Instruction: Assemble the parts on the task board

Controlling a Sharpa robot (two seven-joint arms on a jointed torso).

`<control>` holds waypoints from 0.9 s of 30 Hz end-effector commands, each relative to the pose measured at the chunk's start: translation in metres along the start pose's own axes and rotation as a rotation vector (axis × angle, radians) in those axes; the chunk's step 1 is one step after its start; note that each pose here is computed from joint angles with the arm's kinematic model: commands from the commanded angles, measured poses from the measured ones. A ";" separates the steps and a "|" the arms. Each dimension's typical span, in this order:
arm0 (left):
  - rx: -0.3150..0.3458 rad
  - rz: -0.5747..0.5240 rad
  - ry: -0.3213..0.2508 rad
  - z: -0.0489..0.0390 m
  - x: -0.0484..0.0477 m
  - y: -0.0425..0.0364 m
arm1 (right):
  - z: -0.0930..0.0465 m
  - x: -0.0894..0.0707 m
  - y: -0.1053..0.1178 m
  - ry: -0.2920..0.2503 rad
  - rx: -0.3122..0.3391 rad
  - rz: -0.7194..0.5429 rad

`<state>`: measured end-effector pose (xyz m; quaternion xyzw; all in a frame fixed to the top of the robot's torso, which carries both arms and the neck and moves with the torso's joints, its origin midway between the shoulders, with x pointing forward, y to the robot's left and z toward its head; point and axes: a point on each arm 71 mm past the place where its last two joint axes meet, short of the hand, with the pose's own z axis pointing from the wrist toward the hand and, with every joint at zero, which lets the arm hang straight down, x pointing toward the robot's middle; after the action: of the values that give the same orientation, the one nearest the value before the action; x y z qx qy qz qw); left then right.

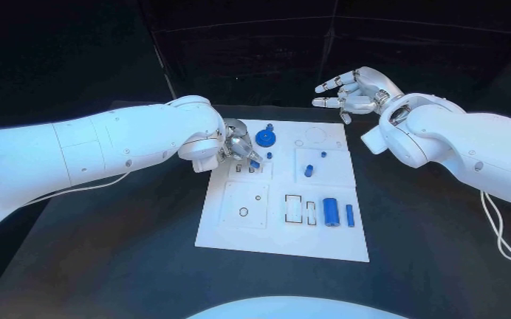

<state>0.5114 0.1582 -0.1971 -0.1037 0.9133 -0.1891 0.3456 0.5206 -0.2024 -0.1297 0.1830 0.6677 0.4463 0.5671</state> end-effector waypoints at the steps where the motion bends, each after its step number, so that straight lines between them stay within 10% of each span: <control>1: 0.038 -0.066 -0.097 -0.0045 -0.0034 0.0005 | 0.001 -0.001 0.001 0.008 -0.004 -0.007; 16: 0.056 -0.001 -0.250 -0.0064 0.0127 0.0241 | 0.001 -0.002 -0.002 0.009 0.004 -0.010; 27: 0.057 0.033 -0.271 -0.0062 0.0214 0.0265 | 0.001 -0.003 -0.002 0.003 -0.001 -0.011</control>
<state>0.4888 0.1783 -0.2197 -0.1162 0.8635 -0.1935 0.4511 0.5228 -0.2061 -0.1312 0.1836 0.6714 0.4403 0.5672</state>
